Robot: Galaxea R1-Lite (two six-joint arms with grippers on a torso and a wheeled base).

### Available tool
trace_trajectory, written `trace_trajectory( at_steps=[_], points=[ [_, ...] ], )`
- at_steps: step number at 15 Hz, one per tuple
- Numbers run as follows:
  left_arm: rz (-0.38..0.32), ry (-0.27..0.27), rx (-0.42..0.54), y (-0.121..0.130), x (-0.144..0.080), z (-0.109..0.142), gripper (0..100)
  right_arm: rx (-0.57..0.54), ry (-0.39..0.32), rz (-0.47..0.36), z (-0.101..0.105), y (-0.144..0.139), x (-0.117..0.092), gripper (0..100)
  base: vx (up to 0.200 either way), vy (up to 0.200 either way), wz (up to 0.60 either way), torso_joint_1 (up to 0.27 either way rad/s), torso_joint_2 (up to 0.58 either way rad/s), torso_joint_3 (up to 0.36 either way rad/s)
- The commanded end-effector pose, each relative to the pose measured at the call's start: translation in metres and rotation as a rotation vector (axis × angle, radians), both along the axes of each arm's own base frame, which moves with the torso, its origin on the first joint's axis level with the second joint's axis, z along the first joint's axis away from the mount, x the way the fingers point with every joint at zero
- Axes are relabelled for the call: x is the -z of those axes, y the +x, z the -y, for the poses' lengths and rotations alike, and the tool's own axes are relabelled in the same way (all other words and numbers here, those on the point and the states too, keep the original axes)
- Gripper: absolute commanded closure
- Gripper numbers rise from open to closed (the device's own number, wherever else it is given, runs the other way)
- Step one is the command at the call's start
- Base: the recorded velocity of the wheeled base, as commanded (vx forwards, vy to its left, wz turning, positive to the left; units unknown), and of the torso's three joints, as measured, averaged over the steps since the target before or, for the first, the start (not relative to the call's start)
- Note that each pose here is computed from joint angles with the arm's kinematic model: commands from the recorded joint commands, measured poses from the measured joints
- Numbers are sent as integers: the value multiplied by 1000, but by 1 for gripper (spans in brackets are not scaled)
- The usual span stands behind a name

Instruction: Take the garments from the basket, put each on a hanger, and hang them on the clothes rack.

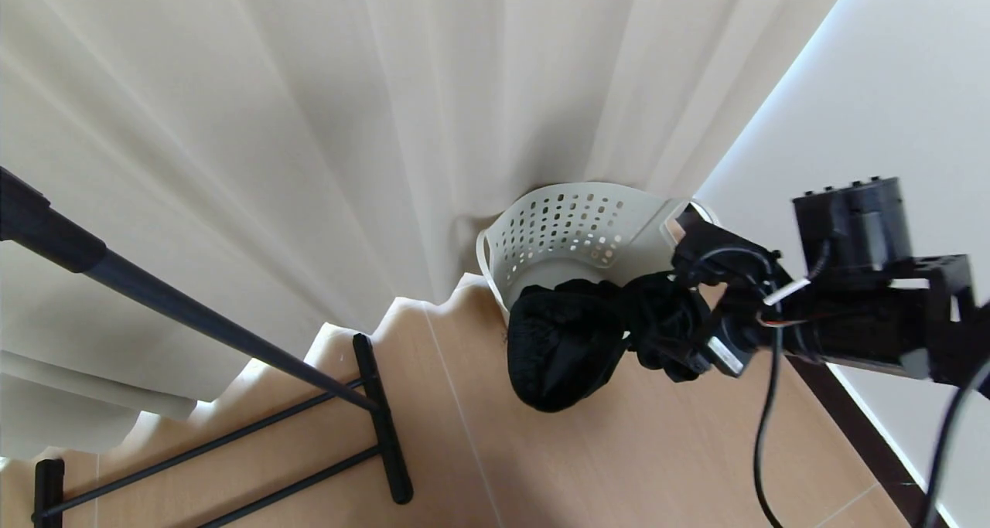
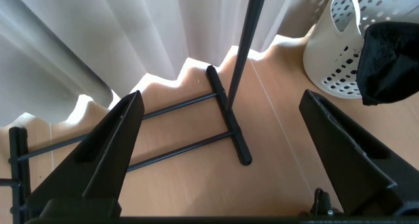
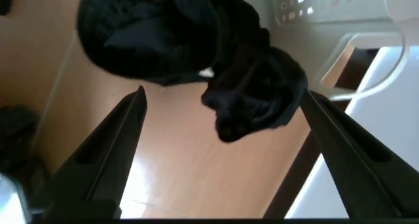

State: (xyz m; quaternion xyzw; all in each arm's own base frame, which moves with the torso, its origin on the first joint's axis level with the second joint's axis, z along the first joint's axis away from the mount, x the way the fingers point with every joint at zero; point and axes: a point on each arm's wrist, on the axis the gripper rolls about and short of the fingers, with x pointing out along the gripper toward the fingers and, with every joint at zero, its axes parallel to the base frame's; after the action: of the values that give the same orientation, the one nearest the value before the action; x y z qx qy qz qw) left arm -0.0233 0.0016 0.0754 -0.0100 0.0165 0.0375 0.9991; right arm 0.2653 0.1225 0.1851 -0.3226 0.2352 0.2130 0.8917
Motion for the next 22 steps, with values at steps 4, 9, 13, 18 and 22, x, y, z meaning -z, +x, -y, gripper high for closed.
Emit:
trace_trajectory(
  at_steps=[4, 9, 13, 18, 22],
  points=[
    [0, 0, 0, 0, 0, 0, 0, 1, -180, -22, -62, 96, 60, 0, 0, 0, 0, 0, 0, 0],
    [0, 0, 0, 0, 0, 0, 0, -4, -190, -28, -86, 130, 92, 0, 0, 0, 0, 0, 0, 0],
    [0, 0, 0, 0, 0, 0, 0, 2, -176, 2, -95, 149, 98, 0, 0, 0, 0, 0, 0, 0],
    [0, 0, 0, 0, 0, 0, 0, -3, -160, 48, -106, 169, 102, 0, 0, 0, 0, 0, 0, 0],
    [0, 0, 0, 0, 0, 0, 0, 3, -169, 33, -105, 174, 107, 100, 0, 0, 0, 0, 0, 0]
  ],
)
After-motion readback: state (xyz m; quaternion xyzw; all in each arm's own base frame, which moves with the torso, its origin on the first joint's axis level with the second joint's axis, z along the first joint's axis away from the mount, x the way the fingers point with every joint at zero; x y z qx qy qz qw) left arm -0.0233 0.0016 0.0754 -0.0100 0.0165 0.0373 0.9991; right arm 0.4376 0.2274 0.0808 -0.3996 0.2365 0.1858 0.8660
